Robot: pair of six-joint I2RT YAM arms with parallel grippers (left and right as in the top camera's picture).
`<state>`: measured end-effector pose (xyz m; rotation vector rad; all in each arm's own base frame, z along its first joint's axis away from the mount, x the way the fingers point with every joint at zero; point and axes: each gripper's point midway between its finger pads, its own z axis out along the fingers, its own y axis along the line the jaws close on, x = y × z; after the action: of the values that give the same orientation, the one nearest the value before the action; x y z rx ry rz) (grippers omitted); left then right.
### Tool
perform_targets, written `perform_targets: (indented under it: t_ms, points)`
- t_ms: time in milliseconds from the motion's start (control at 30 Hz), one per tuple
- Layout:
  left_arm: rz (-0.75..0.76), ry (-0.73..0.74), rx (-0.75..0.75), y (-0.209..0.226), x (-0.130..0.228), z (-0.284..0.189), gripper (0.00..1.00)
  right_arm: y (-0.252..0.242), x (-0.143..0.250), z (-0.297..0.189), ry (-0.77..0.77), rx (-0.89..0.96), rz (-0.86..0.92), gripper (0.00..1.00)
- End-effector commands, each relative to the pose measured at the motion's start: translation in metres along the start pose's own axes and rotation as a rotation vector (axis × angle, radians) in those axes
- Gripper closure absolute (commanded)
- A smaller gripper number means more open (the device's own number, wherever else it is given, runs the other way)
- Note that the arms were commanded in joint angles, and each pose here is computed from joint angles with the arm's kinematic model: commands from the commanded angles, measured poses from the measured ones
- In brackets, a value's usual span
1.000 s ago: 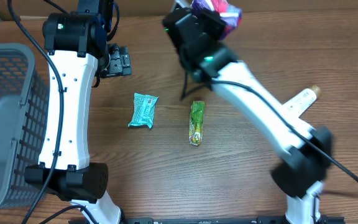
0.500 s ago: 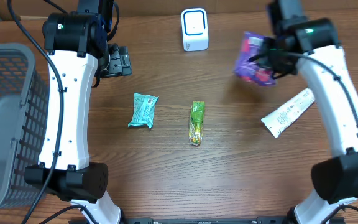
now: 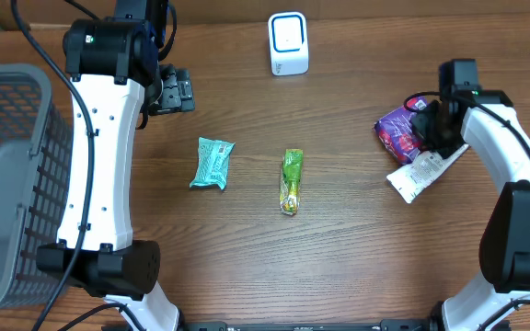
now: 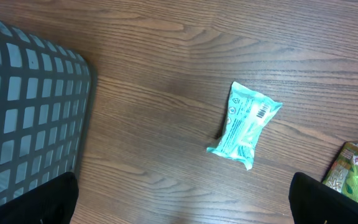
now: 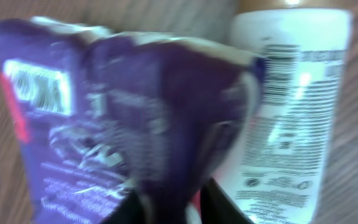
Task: Scan the item barcode
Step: 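Lower the purple pack onto the table's right side and release, then reach the right gripper to the green tea bag and grasp it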
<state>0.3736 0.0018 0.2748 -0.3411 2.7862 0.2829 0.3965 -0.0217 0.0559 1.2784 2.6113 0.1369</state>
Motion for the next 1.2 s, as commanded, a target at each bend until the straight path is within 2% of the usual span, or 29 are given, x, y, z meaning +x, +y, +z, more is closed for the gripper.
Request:
perform_targets:
  t_ms: [0, 100, 133, 233, 333, 433, 500, 633, 833, 1000, 1100, 1167]
  points:
    - [-0.014, 0.008, -0.009, 0.0, 0.0, 0.004, 0.0, -0.017, -0.011, -0.002, -0.009, 0.023, 0.029, 0.64]
    - [-0.014, 0.008, -0.009, 0.0, 0.0, 0.004, 0.0, -0.025, -0.017, -0.006, 0.004, 0.032, 0.003, 0.6]
    - [-0.014, 0.008, -0.009, 0.0, 0.0, 0.004, 0.0, -0.024, -0.019, -0.009, 0.011, 0.025, -0.015, 0.57]
    - [-0.014, 0.008, -0.009, 0.0, 0.0, 0.004, 0.0, -0.013, -0.024, -0.028, 0.027, -0.017, -0.103, 0.35]
    - [-0.014, 0.008, -0.009, 0.0, 0.0, 0.004, 0.01, 0.005, -0.026, -0.06, 0.017, -0.067, -0.185, 0.21]
    - [-0.014, 0.008, -0.009, 0.0, 0.0, 0.004, 0.0, 0.032, -0.014, -0.097, 0.004, -0.146, -0.307, 0.11]
    - [-0.014, 0.008, -0.009, 0.0, 0.0, 0.004, 0.0, 0.052, 0.003, -0.116, 0.005, -0.203, -0.392, 0.08]
    - [-0.014, 0.008, -0.009, 0.0, 0.0, 0.004, 0.0, 0.082, 0.052, -0.128, 0.049, -0.267, -0.521, 0.07]
    - [-0.014, 0.008, -0.009, 0.0, 0.0, 0.004, 0.0, 0.108, 0.144, -0.109, 0.171, -0.288, -0.707, 0.07]
    - [-0.014, 0.008, -0.009, 0.0, 0.0, 0.004, 0.01, 0.116, 0.209, -0.092, 0.238, -0.275, -0.854, 0.19]
    - [-0.014, 0.008, -0.009, 0.0, 0.0, 0.004, 0.01, 0.115, 0.237, -0.08, 0.238, -0.246, -0.897, 0.3]
    - [-0.014, 0.008, -0.009, 0.0, 0.0, 0.004, 0.0, 0.111, 0.249, -0.071, 0.226, -0.215, -0.899, 0.4]
